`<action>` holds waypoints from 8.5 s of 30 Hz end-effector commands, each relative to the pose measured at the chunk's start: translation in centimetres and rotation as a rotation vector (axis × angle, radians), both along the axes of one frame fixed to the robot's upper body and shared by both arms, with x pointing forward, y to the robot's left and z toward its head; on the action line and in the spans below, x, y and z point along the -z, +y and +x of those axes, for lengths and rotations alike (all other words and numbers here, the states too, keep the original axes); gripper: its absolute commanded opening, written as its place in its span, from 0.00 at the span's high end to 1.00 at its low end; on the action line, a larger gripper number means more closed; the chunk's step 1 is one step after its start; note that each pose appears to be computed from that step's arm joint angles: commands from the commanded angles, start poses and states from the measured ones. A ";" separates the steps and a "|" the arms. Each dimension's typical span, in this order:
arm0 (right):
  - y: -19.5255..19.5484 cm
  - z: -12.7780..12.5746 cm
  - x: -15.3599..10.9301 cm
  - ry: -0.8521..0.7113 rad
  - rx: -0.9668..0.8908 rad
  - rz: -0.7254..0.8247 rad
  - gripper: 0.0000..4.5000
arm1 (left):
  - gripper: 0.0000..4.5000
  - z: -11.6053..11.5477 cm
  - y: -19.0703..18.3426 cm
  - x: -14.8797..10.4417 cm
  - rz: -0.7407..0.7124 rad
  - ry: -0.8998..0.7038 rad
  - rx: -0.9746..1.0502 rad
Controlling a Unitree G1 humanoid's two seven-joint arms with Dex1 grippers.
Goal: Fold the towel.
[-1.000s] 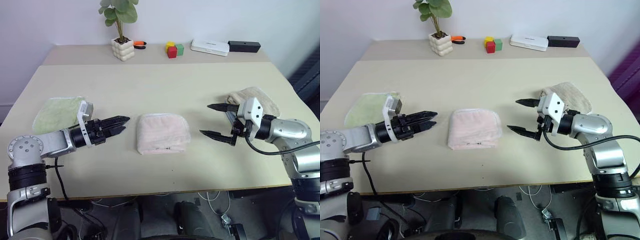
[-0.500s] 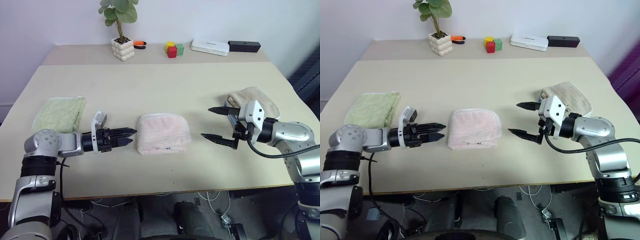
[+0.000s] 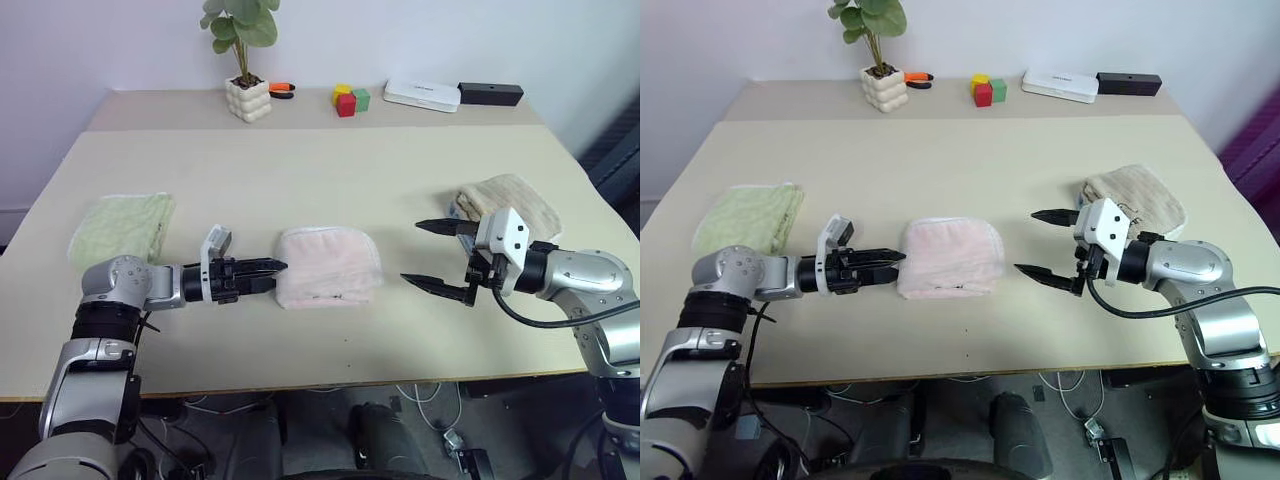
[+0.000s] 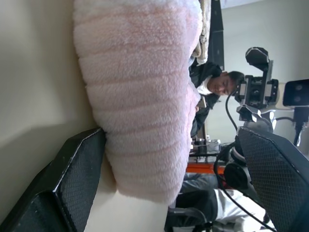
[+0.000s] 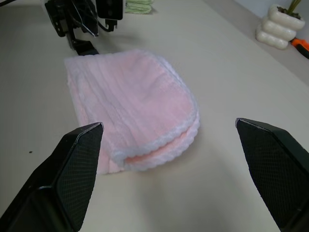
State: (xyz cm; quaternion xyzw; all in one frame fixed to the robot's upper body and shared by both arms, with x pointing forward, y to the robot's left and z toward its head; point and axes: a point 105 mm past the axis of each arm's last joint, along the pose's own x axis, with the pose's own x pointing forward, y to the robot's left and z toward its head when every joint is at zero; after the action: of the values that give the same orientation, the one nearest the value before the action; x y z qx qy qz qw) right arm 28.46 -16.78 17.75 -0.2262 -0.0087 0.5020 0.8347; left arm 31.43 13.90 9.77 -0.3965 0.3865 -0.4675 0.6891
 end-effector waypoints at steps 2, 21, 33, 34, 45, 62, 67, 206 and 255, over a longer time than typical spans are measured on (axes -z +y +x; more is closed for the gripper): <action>0.1 -0.3 -1.3 -0.048 -0.004 0.016 0.00 | 0.01 0.6 -1.0 1.4 0.042 0.031 0.005; -0.1 -0.4 -1.1 -0.041 0.009 0.025 0.00 | 0.65 0.9 -2.8 2.4 0.062 0.064 0.056; 0.0 -0.3 -0.9 -0.037 0.006 0.022 0.00 | 0.99 1.1 -2.2 1.5 0.016 0.058 0.021; 0.0 -0.3 -0.9 -0.037 0.006 0.022 0.00 | 0.99 1.1 -1.9 1.3 0.011 0.059 0.014; 0.4 0.0 -0.5 -0.037 -0.007 0.025 0.00 | 0.92 -0.6 1.1 0.4 0.025 -0.001 -0.025; 1.1 0.7 -1.0 -0.027 -0.018 0.075 0.00 | 0.01 -1.9 3.2 -7.2 -0.108 -0.308 0.003; 1.8 0.7 -1.5 -0.005 -0.031 0.143 0.19 | 0.06 -0.3 3.8 -10.7 -0.198 -0.395 -0.081; 2.9 -2.1 -1.5 0.011 -0.064 0.165 0.00 | 0.00 -0.4 4.2 -4.6 -0.030 -0.139 -0.109; 3.4 -1.7 -1.4 -0.023 -0.026 0.158 0.00 | 1.00 2.4 -1.7 0.9 -0.008 0.087 -0.049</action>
State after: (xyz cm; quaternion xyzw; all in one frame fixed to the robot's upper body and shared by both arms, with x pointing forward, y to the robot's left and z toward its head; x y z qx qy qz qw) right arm 27.03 -13.94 18.11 -0.1540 -0.0359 0.5033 0.8495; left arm 34.11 12.13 9.90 -0.4255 0.3906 -0.4476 0.6827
